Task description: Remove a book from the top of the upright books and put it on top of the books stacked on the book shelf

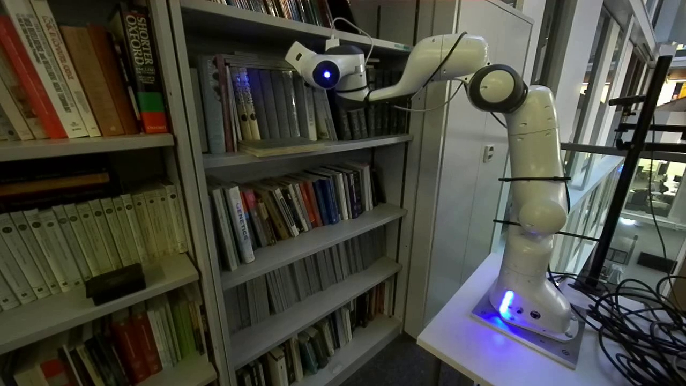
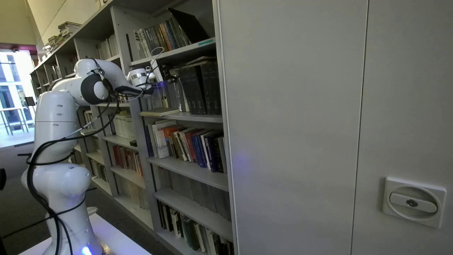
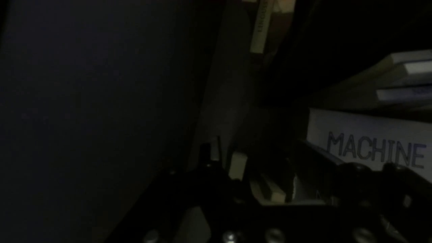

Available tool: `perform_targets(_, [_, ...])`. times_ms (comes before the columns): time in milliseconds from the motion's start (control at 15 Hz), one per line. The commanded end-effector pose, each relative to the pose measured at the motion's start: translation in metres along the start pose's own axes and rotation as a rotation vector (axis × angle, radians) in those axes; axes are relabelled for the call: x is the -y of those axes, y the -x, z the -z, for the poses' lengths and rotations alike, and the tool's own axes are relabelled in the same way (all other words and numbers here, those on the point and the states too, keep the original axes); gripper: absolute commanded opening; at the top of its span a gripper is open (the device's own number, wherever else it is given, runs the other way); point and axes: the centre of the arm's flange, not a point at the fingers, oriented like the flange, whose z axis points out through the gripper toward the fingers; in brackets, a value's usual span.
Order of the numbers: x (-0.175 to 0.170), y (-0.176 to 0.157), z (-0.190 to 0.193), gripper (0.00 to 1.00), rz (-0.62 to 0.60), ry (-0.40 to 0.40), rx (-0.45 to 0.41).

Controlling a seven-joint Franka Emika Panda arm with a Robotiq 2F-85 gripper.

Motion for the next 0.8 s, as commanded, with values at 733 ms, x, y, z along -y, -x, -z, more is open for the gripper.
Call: perform_targets(733, [-0.0065,-0.0083,0.0142,0.03,0.076,0.052,-0.047])
